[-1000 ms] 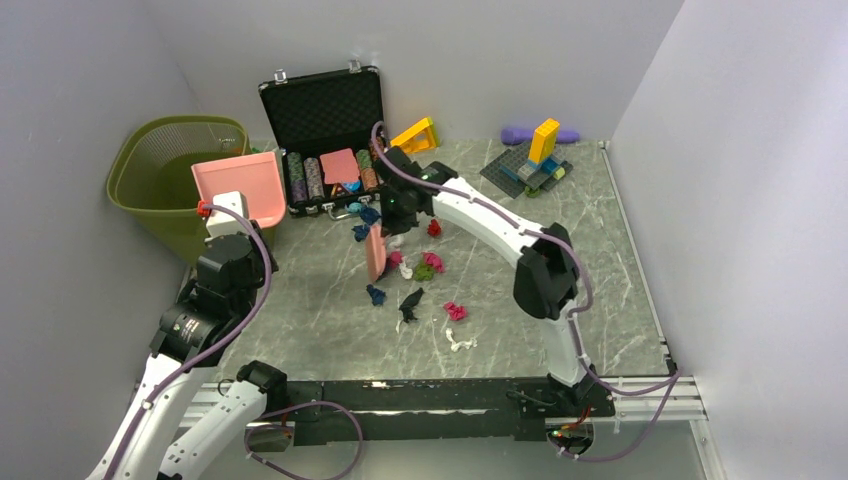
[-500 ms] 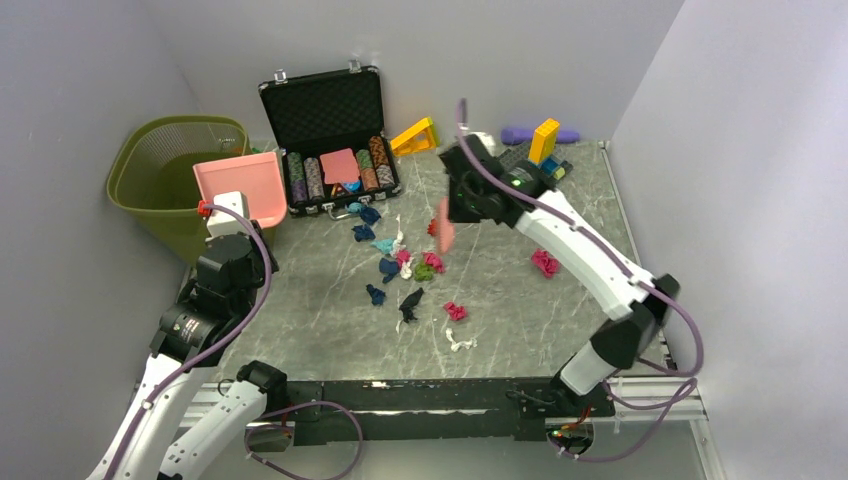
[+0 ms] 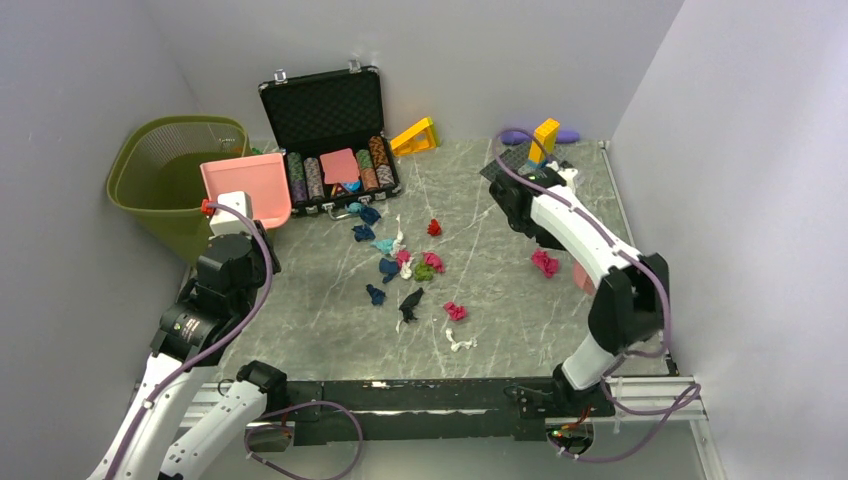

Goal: Sweep away the paper scraps from the table

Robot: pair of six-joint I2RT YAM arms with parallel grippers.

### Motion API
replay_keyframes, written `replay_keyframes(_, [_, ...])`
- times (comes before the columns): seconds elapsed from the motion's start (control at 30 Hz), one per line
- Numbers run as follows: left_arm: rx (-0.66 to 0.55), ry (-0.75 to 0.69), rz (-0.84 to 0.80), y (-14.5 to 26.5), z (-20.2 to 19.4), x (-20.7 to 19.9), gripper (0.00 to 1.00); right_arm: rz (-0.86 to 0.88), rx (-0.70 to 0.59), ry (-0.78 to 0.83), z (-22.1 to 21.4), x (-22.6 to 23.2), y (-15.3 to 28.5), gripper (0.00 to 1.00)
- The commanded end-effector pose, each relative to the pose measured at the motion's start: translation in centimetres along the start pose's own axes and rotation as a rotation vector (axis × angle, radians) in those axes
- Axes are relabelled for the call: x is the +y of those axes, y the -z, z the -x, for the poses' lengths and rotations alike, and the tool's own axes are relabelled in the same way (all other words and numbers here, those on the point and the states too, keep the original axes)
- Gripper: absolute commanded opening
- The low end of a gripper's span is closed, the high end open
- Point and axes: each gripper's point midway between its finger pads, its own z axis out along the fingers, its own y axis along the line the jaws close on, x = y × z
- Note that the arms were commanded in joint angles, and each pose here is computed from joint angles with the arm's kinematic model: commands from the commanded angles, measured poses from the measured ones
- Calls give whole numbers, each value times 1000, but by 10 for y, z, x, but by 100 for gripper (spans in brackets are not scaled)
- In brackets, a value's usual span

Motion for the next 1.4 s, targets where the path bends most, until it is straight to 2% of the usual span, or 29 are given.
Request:
replay_keyframes(0.0, [-34, 11, -27, -2, 11, -7, 0, -142, -6, 110, -1, 3, -20, 0])
replay_keyframes(0.1, [-33, 11, -22, -3, 11, -6, 0, -72, 49, 232, -13, 54, -26, 0])
replay_keyframes(0.2, [-29, 10, -19, -4, 11, -6, 0, 145, 63, 327, -20, 116, -8, 0])
replay_keyframes(0.3, [-27, 9, -18, -4, 10, -5, 0, 476, 56, 402, -25, 181, 47, 0])
replay_keyframes(0.33, [-27, 8, -14, -5, 10, -5, 0, 662, 30, 410, -20, 208, 99, 0])
replay_keyframes(0.47, [-25, 7, -17, -5, 10, -6, 0, 979, 24, 414, -12, 226, 190, 0])
replay_keyframes(0.57, [-21, 4, -20, -6, 10, -7, 0, 1106, 7, 362, 5, 213, 222, 0])
replay_keyframes(0.67, [-22, 5, -21, -6, 10, -7, 0, 1074, -7, 305, 22, 187, 218, 0])
replay_keyframes(0.87, [-21, 6, -24, -6, 10, -7, 0, 778, -28, 240, 28, 128, 171, 0])
replay_keyframes(1.1, [-20, 8, -31, -6, 10, -8, 0, 524, 80, 314, -36, 75, 122, 0])
replay_keyframes(1.23, [-16, 7, -35, -6, 10, -9, 0, 498, 153, 354, -81, 59, 110, 0])
replay_keyframes(1.37, [-14, 7, -35, -6, 9, -9, 0, 536, 219, 320, -116, 47, 113, 0])
